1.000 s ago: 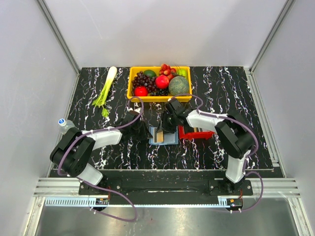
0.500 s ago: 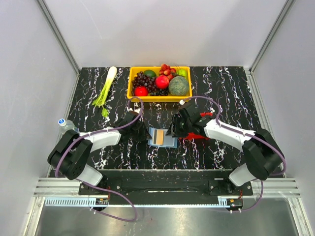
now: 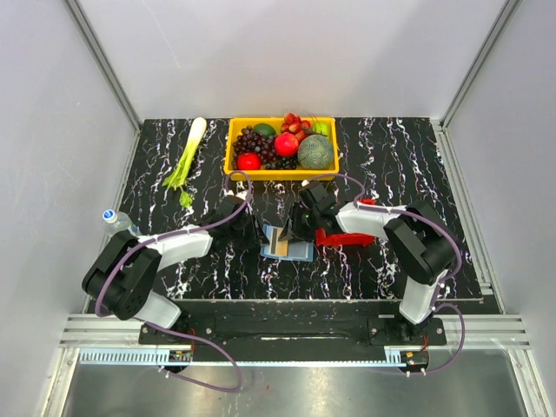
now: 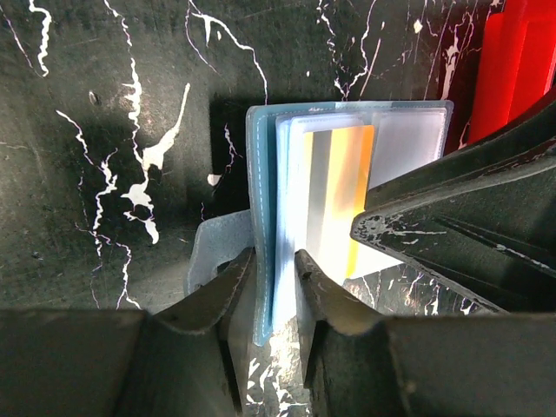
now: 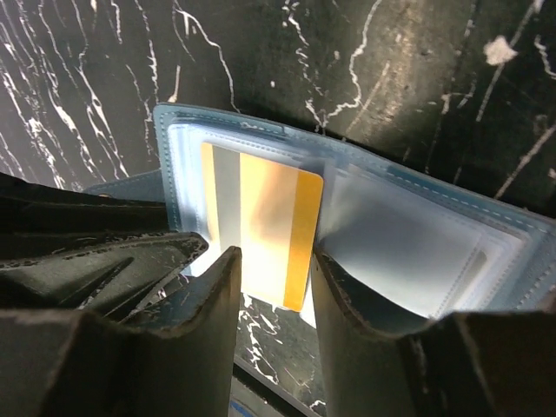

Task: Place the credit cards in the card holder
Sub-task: Insert the credit card into the card holder.

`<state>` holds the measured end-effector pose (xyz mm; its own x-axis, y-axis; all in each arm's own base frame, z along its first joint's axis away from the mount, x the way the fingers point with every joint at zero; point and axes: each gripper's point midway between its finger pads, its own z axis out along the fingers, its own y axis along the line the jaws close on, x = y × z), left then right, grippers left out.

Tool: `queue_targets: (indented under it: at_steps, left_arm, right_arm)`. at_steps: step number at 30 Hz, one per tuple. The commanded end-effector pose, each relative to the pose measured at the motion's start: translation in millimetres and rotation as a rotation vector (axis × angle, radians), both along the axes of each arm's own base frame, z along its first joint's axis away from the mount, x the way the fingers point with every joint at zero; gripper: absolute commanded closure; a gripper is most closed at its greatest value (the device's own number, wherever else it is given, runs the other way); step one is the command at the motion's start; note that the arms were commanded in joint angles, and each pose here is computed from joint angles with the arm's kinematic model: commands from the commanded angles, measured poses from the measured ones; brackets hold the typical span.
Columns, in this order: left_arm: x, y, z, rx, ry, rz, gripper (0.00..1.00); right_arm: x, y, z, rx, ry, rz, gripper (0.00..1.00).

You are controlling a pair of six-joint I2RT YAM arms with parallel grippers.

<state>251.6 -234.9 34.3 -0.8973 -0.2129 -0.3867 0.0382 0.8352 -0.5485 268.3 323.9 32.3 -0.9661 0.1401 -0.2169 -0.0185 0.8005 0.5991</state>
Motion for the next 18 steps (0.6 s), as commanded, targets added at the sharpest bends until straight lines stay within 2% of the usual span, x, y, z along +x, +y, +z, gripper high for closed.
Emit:
queue_targets:
  at_steps: [1,18]
  left_arm:
    - [5,-10,14,-0.060,-0.049,-0.021,0.72]
    - [3,-16,15,-0.098,-0.042,-0.039,0.72]
  right_arm:
    - [9,24,18,0.118,-0.021,0.020,0.56]
    - [3,60,39,0.296,0.010,0.130,0.57]
